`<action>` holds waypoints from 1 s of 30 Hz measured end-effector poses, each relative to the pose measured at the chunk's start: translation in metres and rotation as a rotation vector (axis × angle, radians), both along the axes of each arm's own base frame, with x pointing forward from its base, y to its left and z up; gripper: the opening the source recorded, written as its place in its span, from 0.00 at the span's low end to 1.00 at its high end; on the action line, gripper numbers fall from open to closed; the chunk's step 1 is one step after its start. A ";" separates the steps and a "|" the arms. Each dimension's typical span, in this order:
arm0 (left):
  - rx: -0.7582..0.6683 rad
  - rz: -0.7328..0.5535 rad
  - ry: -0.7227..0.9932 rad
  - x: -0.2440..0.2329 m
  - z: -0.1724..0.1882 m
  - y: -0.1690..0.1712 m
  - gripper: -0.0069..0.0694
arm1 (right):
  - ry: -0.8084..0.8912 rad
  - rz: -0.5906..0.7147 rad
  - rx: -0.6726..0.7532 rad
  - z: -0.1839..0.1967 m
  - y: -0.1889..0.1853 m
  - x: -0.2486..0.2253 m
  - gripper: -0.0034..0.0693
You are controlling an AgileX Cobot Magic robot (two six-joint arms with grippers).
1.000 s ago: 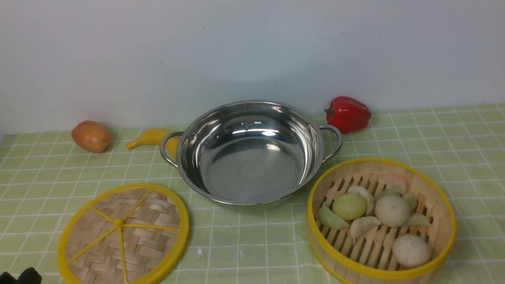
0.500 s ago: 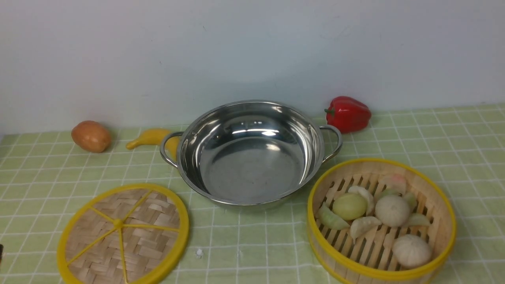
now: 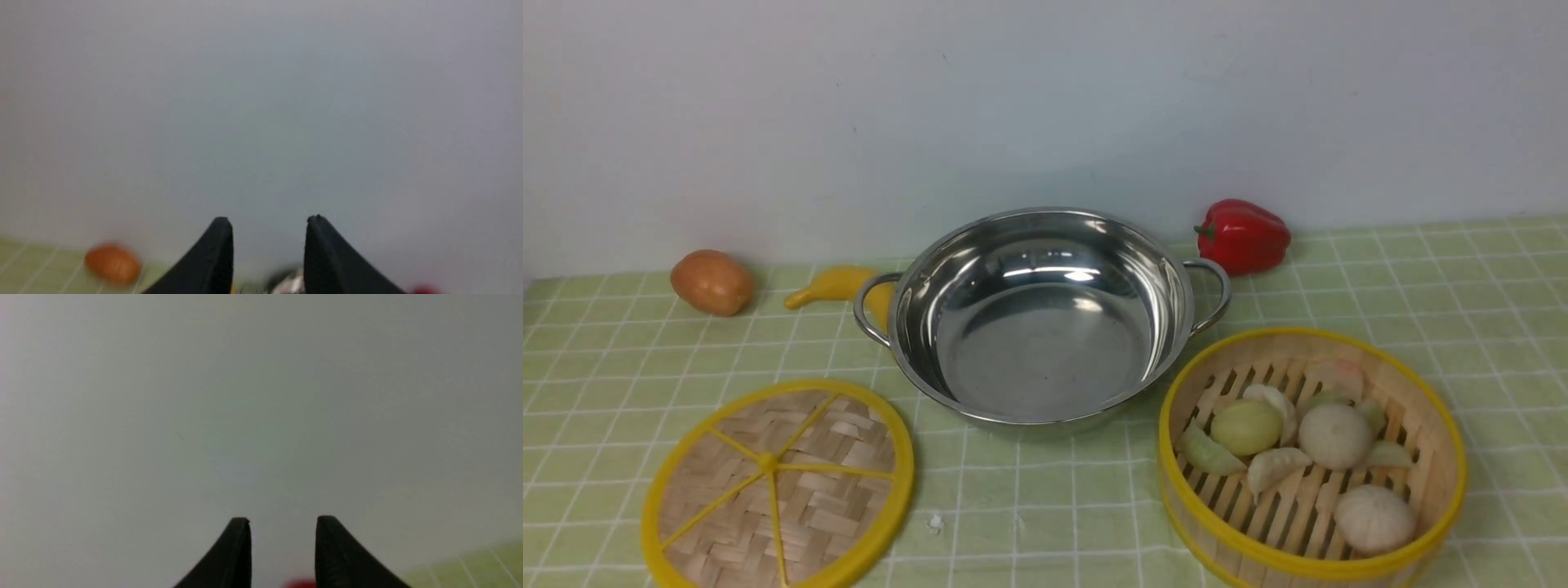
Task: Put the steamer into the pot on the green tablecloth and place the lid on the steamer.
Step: 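Reach for and grasp the rim of the bamboo steamer holding the buns with the right gripper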
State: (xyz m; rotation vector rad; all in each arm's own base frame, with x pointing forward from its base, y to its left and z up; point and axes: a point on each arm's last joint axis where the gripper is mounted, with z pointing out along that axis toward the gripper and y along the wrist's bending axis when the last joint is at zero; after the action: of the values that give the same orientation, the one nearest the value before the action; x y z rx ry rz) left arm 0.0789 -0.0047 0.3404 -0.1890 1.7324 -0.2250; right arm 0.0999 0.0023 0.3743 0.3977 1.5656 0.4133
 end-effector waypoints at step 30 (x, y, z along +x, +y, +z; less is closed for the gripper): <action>0.131 -0.178 0.967 0.104 -0.093 0.005 0.41 | 1.191 0.367 -0.346 -0.157 0.029 0.214 0.38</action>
State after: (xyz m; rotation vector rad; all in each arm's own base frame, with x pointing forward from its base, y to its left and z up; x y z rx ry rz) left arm 0.1827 -0.0001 0.2469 -0.0386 2.7224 -0.1535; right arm 0.3143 0.0312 0.2171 0.0451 2.8407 0.1474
